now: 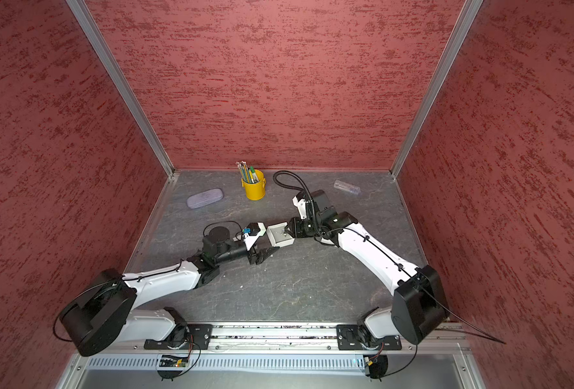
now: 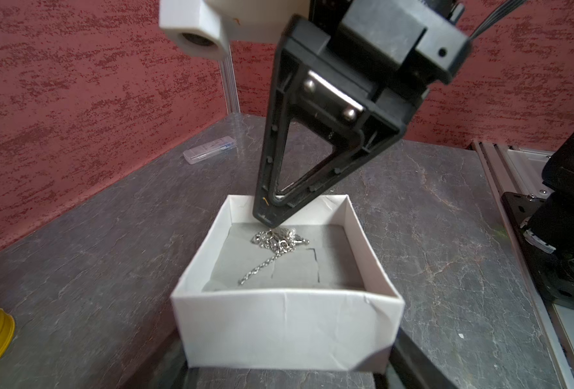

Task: Take the necklace out of the lift-off lid jewelry box
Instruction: Place the jewelry box at the center of the board.

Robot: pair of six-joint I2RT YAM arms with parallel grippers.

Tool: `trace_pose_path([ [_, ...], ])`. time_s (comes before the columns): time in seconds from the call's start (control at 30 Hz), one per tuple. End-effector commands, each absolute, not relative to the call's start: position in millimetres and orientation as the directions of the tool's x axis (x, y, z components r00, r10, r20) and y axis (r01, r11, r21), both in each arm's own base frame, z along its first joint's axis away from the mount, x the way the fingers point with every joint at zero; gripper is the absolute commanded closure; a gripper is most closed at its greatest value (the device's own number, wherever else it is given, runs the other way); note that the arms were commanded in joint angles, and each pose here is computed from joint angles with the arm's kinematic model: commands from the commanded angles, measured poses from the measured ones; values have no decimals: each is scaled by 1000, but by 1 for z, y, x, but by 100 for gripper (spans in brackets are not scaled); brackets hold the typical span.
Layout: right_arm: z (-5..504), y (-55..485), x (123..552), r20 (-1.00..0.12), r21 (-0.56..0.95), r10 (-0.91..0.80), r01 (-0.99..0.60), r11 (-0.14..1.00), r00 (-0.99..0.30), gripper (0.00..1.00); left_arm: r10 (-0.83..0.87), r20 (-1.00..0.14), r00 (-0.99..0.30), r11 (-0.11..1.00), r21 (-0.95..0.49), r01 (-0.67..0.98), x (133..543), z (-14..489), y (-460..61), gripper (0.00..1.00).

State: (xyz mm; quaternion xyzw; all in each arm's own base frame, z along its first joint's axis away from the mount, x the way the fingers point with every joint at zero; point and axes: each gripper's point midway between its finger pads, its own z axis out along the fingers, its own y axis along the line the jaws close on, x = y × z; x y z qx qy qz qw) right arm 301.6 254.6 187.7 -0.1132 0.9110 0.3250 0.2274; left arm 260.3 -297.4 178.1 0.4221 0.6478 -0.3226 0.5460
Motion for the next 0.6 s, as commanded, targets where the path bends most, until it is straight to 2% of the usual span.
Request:
trace_pose_path([
  [0.0, 194, 261, 302, -486, 539, -84, -374, 755, -870, 79, 220, -975, -37, 453, 69, 889, 258, 179, -299, 45],
  [0.13, 191, 261, 298, -472, 535, -100, -375, 757, -876, 100, 230, -972, -42, 456, 70, 887, 256, 179, -301, 44],
  [0.2, 186, 259, 297, -462, 531, -96, -362, 766, -882, 100, 236, -971, -44, 456, 71, 887, 256, 179, -302, 42],
  [0.27, 184, 255, 298, -466, 523, -79, -347, 779, -881, 100, 246, -968, -44, 458, 76, 885, 255, 179, -303, 36],
  [0.4, 173, 240, 304, -483, 479, -17, -280, 832, -875, 100, 256, -964, -65, 496, 74, 865, 254, 177, -300, 10],
  [0.43, 168, 234, 306, -487, 458, -3, -258, 851, -874, 100, 251, -965, -81, 512, 62, 857, 253, 176, -297, 6],
  [0.57, 143, 217, 312, -491, 381, 18, -196, 903, -871, 100, 223, -959, -176, 552, -24, 834, 242, 168, -282, 3],
])
